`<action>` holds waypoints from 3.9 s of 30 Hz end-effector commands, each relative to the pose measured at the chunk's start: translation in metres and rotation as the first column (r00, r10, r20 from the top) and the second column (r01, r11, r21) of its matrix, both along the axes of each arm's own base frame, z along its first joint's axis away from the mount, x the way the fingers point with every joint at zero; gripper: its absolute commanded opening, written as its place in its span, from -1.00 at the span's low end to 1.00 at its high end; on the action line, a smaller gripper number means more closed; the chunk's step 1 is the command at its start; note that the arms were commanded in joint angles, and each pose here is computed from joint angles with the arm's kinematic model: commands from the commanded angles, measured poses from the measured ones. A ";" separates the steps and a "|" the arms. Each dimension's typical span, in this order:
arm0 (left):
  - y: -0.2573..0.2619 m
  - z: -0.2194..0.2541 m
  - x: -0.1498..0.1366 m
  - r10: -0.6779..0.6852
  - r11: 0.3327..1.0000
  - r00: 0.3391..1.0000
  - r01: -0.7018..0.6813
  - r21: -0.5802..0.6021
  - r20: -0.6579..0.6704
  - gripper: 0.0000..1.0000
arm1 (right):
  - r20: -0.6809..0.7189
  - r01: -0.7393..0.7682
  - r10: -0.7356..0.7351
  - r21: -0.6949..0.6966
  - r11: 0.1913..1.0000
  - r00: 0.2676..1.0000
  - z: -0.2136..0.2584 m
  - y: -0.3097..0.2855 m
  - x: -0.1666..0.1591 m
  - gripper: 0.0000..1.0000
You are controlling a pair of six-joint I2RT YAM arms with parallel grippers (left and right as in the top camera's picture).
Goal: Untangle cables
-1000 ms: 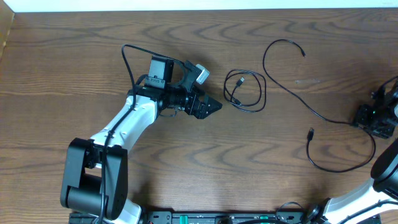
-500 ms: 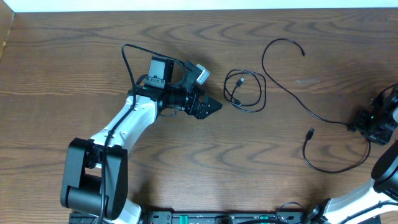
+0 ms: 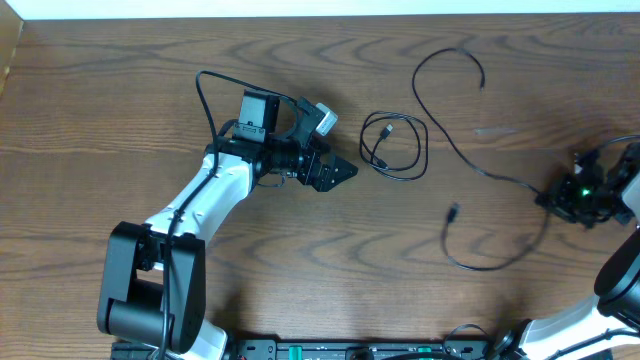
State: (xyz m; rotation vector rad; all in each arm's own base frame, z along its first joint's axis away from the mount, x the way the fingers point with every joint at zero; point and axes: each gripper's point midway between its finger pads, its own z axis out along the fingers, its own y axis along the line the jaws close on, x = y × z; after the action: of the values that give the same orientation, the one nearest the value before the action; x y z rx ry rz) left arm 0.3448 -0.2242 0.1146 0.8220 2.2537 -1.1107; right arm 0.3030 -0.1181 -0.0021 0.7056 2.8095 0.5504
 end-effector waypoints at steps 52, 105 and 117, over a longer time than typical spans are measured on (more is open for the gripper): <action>-0.001 0.007 -0.003 0.017 0.999 0.999 -0.019 -0.030 -0.046 0.98 | 0.164 -0.249 0.371 -0.495 0.833 0.914 0.217 0.075 0.107 -0.98; -0.066 0.005 -0.058 -0.199 0.980 0.979 0.198 -0.021 -0.039 0.98 | 0.129 0.518 -0.542 -0.538 0.665 0.830 0.123 -0.303 0.025 -0.98; -0.066 0.005 -0.058 -0.186 0.983 0.981 0.184 -0.025 -0.059 0.97 | 0.016 0.504 -0.598 -0.556 0.661 0.802 0.079 -0.313 0.000 -0.98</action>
State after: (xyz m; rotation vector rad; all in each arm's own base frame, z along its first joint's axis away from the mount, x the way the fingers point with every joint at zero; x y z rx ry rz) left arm 0.2884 -0.2887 0.1133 1.0171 2.2669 -1.2364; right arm 0.3144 -0.4196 0.0698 1.3830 2.5035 -0.3661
